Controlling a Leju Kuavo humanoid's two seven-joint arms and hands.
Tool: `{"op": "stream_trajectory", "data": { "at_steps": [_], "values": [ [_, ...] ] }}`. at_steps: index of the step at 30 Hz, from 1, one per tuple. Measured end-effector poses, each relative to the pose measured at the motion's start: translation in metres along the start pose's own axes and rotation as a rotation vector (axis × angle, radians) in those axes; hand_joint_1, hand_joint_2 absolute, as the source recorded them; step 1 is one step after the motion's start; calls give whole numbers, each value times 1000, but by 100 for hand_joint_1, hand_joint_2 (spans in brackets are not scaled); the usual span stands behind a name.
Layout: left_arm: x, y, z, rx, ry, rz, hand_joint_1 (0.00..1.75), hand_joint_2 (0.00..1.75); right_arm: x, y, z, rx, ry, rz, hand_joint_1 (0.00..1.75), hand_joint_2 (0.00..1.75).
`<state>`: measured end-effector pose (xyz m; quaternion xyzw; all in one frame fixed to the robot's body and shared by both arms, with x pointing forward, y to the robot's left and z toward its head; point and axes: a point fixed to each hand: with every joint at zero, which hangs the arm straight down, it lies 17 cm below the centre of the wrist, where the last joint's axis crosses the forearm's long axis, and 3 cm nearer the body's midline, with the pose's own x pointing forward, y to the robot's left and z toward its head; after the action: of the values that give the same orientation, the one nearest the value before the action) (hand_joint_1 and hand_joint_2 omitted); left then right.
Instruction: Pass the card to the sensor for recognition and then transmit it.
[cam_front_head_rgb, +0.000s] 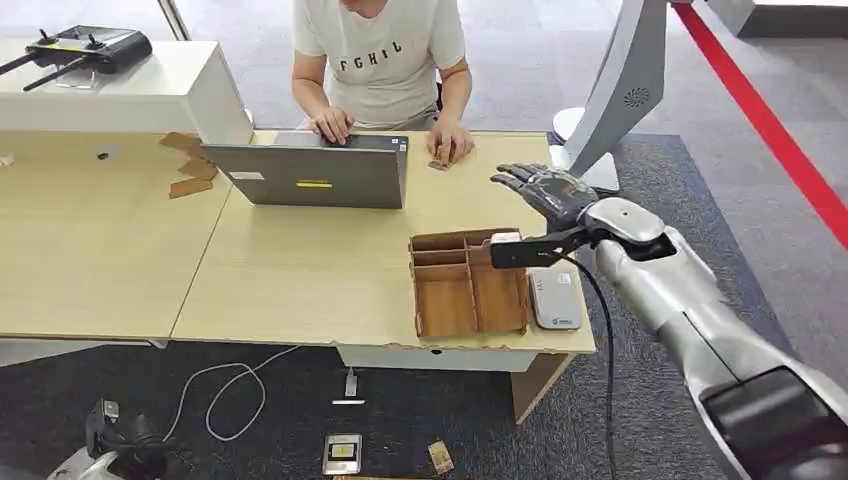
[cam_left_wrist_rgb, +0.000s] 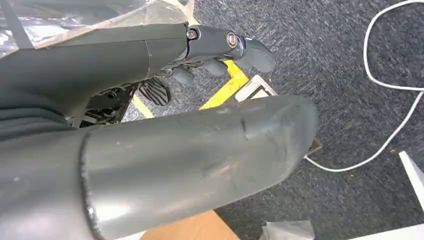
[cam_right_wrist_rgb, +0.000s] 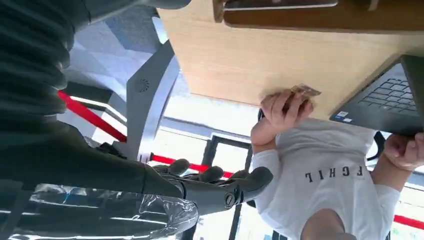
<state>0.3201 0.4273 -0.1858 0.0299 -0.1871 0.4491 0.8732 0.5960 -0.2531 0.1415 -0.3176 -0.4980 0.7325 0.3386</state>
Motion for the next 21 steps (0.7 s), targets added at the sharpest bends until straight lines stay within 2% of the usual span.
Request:
{"op": "stream_trajectory", "data": {
  "at_steps": [10,15,21],
  "values": [
    [-1,1,0,2,-1,1,0,0,-2,-7,4,-20,-8,18,0,175],
    [1,3,-1,3,-13,1,0,0,0,-4,10,-1,10,-33,0,175],
    [2,4,-1,6,-5,5,0,0,32,1,20,15,-15,-88,0,175]
  ]
}}
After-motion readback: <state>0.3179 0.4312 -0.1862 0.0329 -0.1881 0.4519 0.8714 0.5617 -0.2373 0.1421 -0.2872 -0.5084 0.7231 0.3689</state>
